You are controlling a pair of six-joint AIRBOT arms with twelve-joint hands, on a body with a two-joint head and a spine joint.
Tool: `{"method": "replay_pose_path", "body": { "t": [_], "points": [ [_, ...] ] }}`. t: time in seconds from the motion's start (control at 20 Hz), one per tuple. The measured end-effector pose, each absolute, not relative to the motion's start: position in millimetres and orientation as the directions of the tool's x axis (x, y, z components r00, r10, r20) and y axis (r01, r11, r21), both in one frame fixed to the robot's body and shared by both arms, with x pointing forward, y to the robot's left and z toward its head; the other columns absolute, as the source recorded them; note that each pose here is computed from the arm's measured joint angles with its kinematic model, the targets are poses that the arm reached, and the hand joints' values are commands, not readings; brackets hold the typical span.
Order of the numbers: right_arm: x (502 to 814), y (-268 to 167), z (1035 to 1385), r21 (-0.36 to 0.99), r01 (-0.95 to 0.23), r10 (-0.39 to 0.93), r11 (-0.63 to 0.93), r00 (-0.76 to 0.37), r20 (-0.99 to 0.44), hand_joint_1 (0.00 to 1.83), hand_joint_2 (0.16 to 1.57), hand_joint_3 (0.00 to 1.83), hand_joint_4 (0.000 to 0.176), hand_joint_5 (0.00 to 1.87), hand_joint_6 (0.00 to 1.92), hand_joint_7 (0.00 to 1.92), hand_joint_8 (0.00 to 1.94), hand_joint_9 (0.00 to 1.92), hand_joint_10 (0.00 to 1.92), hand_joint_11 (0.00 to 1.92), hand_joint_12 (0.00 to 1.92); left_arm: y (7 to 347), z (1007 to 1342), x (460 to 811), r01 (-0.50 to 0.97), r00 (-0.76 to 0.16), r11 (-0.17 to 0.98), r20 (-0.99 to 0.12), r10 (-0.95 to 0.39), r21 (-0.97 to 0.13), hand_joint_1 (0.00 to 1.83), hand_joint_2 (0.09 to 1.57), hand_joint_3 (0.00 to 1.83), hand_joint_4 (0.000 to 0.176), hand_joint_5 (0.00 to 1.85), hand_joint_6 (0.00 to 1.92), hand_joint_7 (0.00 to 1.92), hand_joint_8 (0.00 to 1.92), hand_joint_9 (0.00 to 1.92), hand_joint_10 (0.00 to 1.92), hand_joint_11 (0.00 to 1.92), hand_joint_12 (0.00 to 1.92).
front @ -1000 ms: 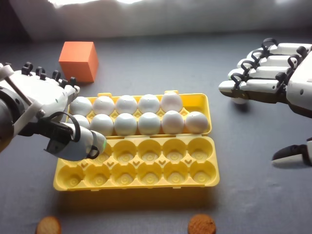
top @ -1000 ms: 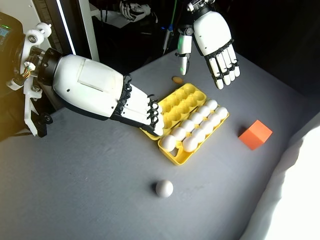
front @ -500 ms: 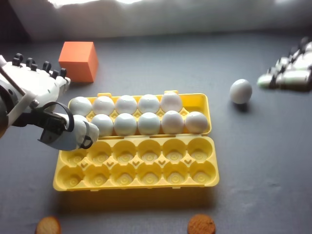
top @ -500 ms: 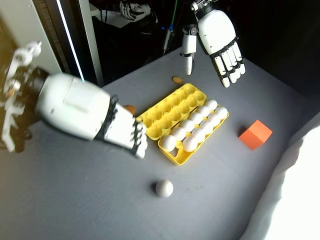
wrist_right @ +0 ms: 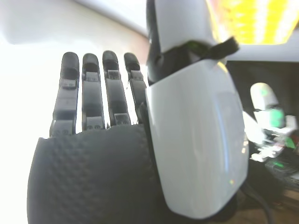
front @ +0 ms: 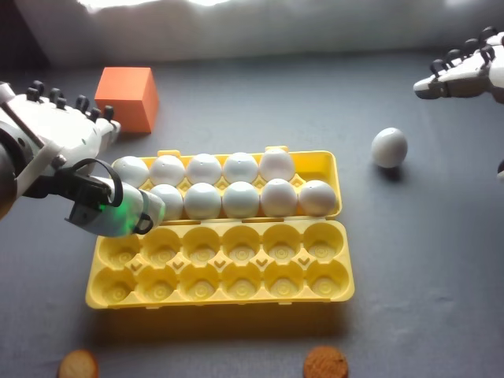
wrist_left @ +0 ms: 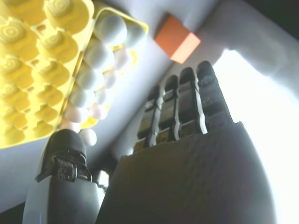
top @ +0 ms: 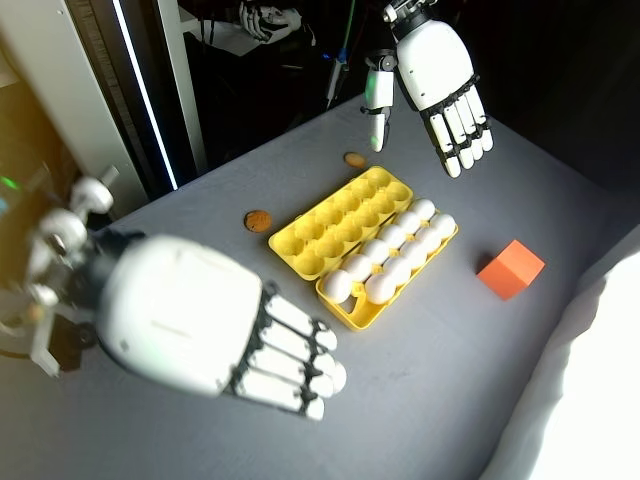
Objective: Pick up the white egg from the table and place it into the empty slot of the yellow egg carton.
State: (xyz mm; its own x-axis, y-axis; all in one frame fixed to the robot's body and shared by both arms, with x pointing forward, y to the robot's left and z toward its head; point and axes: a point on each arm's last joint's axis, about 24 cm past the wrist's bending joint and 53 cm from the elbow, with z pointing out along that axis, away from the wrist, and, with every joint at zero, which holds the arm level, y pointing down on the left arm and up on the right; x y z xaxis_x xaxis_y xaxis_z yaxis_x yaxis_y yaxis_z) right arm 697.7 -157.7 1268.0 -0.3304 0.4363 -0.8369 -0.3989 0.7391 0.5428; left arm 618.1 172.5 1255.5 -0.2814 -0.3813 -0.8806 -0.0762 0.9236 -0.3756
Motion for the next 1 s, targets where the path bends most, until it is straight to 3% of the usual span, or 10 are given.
{"method": "replay_pose_path", "body": {
  "t": [0.1, 0.15, 0.3, 0.5, 0.65, 0.7, 0.9, 1.0],
  "points": [
    [712, -154, 1267, 0.559, -0.39, 0.454, 0.732, -0.332, -0.827, 1.26, 0.94, 0.0, 0.0, 0.21, 0.0, 0.25, 0.0, 0.21, 0.02, 0.0, 0.8, 173, 1256, 620, -0.073, -0.28, 0.923, -0.881, -0.383, -0.378, 0.0, 1.22, 0.01, 0.0, 0.05, 0.01, 0.06, 0.01, 0.02, 0.01, 0.0, 0.0],
    [718, -152, 1265, 0.572, -0.382, 0.466, 0.726, -0.338, -0.817, 1.28, 0.93, 0.0, 0.0, 0.22, 0.01, 0.26, 0.01, 0.21, 0.02, 0.0, 0.63, 173, 1256, 620, -0.074, -0.28, 0.923, -0.88, -0.383, -0.378, 0.0, 1.22, 0.0, 0.0, 0.04, 0.01, 0.05, 0.01, 0.02, 0.01, 0.0, 0.0],
    [731, -145, 1263, 0.572, -0.385, 0.474, 0.724, -0.325, -0.818, 1.27, 0.93, 0.0, 0.0, 0.26, 0.01, 0.3, 0.01, 0.23, 0.02, 0.0, 0.72, 174, 1255, 620, -0.078, -0.284, 0.921, -0.877, -0.388, -0.382, 0.0, 1.22, 0.01, 0.0, 0.02, 0.0, 0.04, 0.0, 0.01, 0.0, 0.0, 0.0],
    [745, -136, 1260, 0.571, -0.386, 0.474, 0.725, -0.322, -0.819, 1.25, 0.98, 0.01, 0.0, 0.21, 0.0, 0.26, 0.0, 0.18, 0.01, 0.0, 0.18, 174, 1255, 622, -0.076, -0.284, 0.92, -0.876, -0.389, -0.384, 0.0, 1.23, 0.0, 0.0, 0.07, 0.01, 0.09, 0.01, 0.05, 0.01, 0.02, 0.01],
    [751, -129, 1258, 0.572, -0.387, 0.473, 0.724, -0.325, -0.819, 1.27, 0.97, 0.01, 0.0, 0.24, 0.01, 0.28, 0.01, 0.19, 0.01, 0.0, 0.17, 170, 1256, 621, -0.063, -0.286, 0.92, -0.876, -0.388, -0.387, 0.0, 1.23, 0.0, 0.0, 0.06, 0.0, 0.08, 0.0, 0.05, 0.0, 0.0, 0.01],
    [754, -128, 1254, 0.569, -0.385, 0.471, 0.726, -0.325, -0.82, 1.28, 0.95, 0.0, 0.0, 0.28, 0.02, 0.33, 0.02, 0.23, 0.02, 0.0, 0.29, 169, 1256, 620, -0.06, -0.288, 0.92, -0.876, -0.388, -0.388, 0.0, 1.24, 0.0, 0.0, 0.08, 0.01, 0.1, 0.01, 0.07, 0.01, 0.02, 0.02],
    [763, -114, 1240, 0.566, -0.379, 0.453, 0.732, -0.35, -0.82, 1.27, 0.96, 0.0, 0.0, 0.33, 0.02, 0.36, 0.01, 0.25, 0.02, 0.0, 0.32, 166, 1255, 619, -0.052, -0.293, 0.919, -0.874, -0.388, -0.391, 0.0, 1.24, 0.0, 0.0, 0.1, 0.01, 0.12, 0.01, 0.09, 0.01, 0.04, 0.03],
    [766, -111, 1236, 0.564, -0.381, 0.454, 0.733, -0.344, -0.822, 1.31, 0.98, 0.01, 0.0, 0.34, 0.02, 0.37, 0.01, 0.25, 0.02, 0.0, 0.46, 166, 1256, 619, -0.05, -0.291, 0.919, -0.875, -0.387, -0.39, 0.0, 1.24, 0.0, 0.0, 0.05, 0.0, 0.08, 0.0, 0.05, 0.0, 0.01, 0.02]
  ]
}}
